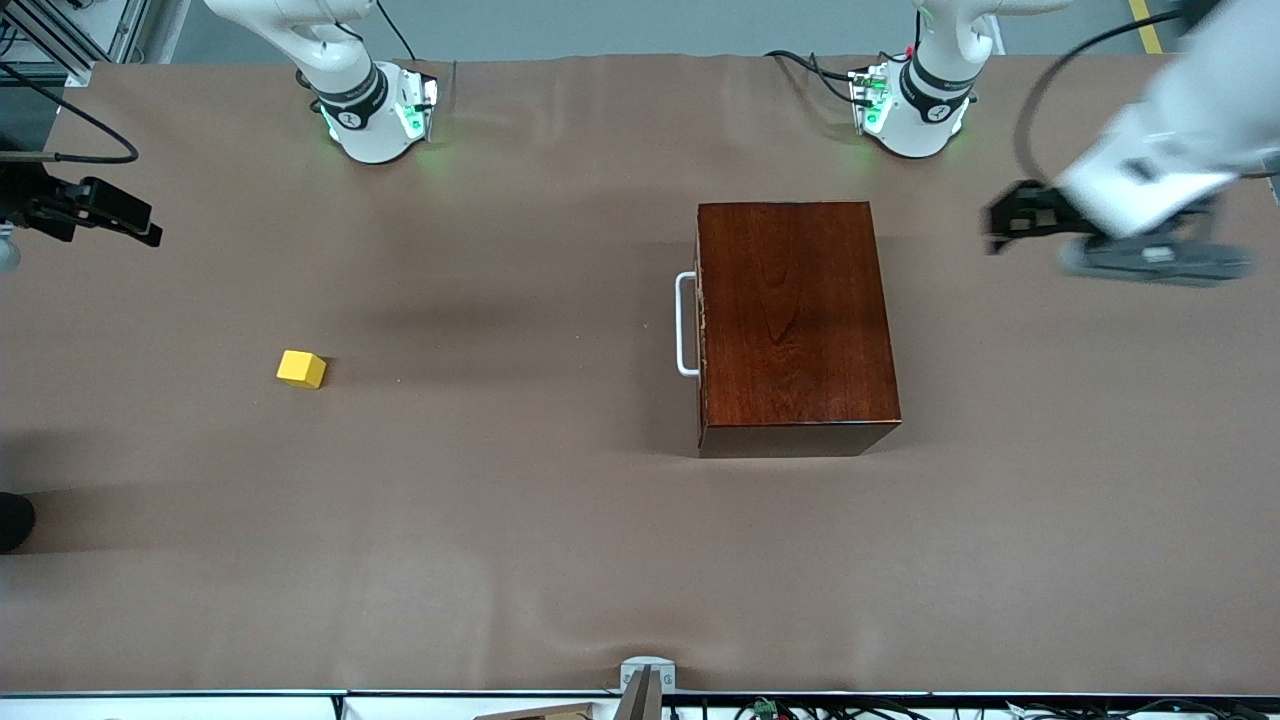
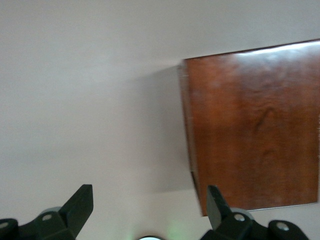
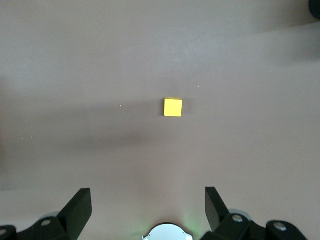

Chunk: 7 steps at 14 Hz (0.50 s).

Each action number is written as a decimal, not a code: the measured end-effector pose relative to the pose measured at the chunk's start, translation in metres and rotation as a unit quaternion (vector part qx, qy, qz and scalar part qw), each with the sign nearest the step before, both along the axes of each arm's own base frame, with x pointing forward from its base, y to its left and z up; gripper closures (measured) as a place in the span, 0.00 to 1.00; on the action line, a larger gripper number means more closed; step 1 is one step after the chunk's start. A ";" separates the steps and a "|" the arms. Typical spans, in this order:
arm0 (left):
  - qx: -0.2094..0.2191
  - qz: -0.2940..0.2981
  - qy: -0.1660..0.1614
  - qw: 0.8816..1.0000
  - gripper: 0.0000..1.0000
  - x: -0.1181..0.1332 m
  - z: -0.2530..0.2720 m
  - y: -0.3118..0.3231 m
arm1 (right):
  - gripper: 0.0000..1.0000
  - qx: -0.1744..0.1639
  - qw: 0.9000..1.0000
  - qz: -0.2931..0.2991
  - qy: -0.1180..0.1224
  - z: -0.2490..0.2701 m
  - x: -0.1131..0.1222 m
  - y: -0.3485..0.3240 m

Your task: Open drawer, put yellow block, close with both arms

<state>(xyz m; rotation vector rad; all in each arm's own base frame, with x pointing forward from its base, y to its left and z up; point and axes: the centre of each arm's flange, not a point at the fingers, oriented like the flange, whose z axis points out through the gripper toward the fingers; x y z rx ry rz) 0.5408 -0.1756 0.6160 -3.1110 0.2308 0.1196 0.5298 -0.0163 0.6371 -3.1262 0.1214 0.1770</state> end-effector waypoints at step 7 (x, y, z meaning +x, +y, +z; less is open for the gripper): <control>-0.003 -0.008 -0.011 1.000 0.00 -0.016 -0.109 -0.247 | 0.00 0.000 1.000 -0.001 0.002 -0.004 0.003 -0.001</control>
